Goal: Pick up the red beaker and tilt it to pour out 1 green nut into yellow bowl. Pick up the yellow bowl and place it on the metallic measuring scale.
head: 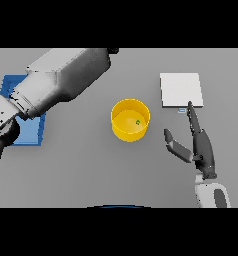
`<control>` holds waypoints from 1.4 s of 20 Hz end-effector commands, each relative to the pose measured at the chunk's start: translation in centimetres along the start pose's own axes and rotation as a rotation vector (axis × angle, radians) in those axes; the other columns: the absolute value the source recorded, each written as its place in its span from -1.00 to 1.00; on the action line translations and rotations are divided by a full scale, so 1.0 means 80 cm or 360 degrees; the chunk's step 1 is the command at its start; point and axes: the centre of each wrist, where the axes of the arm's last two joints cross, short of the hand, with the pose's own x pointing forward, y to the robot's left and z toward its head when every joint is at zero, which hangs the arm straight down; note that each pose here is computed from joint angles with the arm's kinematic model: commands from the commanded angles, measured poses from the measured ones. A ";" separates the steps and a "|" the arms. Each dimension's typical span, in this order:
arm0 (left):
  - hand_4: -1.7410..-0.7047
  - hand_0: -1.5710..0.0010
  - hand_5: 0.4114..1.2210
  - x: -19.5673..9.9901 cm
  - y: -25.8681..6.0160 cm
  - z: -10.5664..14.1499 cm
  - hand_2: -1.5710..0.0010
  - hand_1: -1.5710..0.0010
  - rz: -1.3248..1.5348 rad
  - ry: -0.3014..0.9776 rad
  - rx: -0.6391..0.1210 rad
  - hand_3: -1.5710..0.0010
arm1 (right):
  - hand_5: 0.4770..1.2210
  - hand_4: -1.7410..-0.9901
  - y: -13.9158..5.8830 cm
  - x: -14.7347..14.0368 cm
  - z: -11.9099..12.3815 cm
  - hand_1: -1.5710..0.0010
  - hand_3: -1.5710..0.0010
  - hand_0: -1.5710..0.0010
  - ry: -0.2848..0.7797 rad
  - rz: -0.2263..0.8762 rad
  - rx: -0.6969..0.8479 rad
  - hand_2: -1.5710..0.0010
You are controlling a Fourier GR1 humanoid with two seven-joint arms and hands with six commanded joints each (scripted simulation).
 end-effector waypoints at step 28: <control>-1.00 -1.00 1.00 0.049 -0.369 0.183 -1.00 -1.00 0.3234 0.2054 -0.0349 -0.76 | -0.38 0.44 -0.002 -0.002 -0.008 1.00 1.00 1.00 -0.0077 -0.0031 0.0103 1.00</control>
